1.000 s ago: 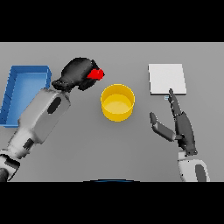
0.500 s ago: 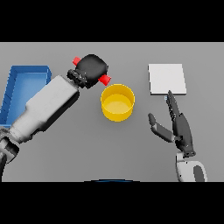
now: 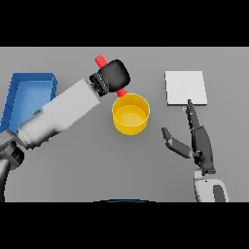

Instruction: Pick up the red beaker and tilt it to pour out 1 green nut into yellow bowl. Pick up the yellow bowl and place it on the metallic measuring scale.

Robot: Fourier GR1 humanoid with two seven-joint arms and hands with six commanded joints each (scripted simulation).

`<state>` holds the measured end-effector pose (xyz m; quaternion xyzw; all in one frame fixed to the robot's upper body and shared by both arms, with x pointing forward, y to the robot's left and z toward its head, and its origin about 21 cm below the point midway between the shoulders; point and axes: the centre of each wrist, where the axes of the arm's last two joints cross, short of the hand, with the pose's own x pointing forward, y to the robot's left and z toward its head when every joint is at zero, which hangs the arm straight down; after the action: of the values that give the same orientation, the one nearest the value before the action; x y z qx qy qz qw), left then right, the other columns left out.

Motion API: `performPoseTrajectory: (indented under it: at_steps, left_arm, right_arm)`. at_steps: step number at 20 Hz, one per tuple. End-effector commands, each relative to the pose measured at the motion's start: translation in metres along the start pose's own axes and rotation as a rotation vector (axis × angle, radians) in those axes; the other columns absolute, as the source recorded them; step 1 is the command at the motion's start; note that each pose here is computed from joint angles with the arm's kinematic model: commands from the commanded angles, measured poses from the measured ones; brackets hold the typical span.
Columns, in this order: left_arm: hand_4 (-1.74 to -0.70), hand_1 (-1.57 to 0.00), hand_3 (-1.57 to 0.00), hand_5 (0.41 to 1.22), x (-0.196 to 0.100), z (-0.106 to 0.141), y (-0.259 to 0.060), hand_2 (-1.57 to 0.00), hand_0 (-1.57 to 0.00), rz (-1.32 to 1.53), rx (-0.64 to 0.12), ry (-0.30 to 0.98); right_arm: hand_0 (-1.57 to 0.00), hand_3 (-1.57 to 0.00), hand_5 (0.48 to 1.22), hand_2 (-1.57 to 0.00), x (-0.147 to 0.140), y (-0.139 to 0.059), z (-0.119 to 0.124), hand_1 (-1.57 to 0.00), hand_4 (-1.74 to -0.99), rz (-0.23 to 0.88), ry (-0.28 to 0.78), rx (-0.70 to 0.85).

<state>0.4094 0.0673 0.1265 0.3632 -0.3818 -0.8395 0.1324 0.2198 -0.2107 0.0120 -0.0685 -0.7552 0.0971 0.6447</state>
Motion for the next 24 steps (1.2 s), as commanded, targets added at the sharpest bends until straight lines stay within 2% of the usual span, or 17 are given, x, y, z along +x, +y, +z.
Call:
performPoseTrajectory:
  at_steps: [1,3,6,11,12,17,20,21,24]
  left_arm:
    - [-1.74,-1.57,-1.54,1.221,0.003,-0.001,0.005,-1.57,-1.57,-0.044,0.003,0.001]
    - [-1.74,-1.57,-1.55,1.221,0.005,-0.003,0.008,-1.57,-1.57,-0.128,-0.02,-0.019]
    - [-1.74,-1.57,-1.56,1.221,0.011,-0.006,0.006,-1.57,-1.57,-0.236,-0.037,-0.033]
    - [-1.73,-1.57,-1.57,1.221,0.015,-0.009,0.012,-1.57,-1.57,-0.399,-0.04,-0.048]
    - [-1.73,-1.57,-1.57,1.221,0.017,-0.009,0.015,-1.57,-1.57,-0.435,-0.038,-0.043]
    - [-1.73,-1.57,-1.57,1.221,0.011,-0.011,0.052,-1.57,-1.57,-0.599,-0.021,-0.043]
    - [-1.73,-1.57,-1.57,1.221,-0.023,0.004,0.098,-1.57,-1.57,-0.67,0.017,0.032]
    - [-1.73,-1.57,-1.57,1.221,-0.037,0.008,0.105,-1.57,-1.57,-0.639,0.013,0.075]
    - [-1.72,-1.57,-1.57,1.221,-0.093,0.032,0.126,-1.57,-1.57,-0.523,0.073,0.217]
  right_arm:
    - [0.0,0.0,0.572,0.0,0.001,-0.002,-0.001,0.0,-1.173,0.018,0.001,-0.005]
    - [0.0,0.0,0.567,0.0,-0.001,0.0,-0.002,0.0,-1.152,0.006,0.006,0.0]
    - [0.0,0.0,0.567,0.0,-0.002,-0.007,-0.001,0.0,-1.135,-0.006,0.003,-0.005]
    - [0.0,0.0,0.579,0.0,-0.001,0.003,0.002,0.0,-1.136,0.001,-0.015,0.002]
    - [0.0,0.0,0.58,0.0,-0.001,-0.004,0.001,0.0,-1.135,0.003,-0.008,-0.005]
    - [0.0,0.0,0.572,0.0,0.003,-0.002,0.0,0.0,-1.138,0.005,-0.007,-0.011]
    - [0.0,0.0,0.563,0.0,0.001,0.004,0.0,0.0,-1.135,0.008,0.0,-0.005]
    - [0.0,0.0,0.557,0.0,0.001,-0.001,-0.001,0.0,-1.133,0.018,-0.004,-0.009]
    - [0.0,0.0,0.554,0.0,0.001,0.0,-0.004,0.0,-1.128,-0.006,-0.031,0.002]
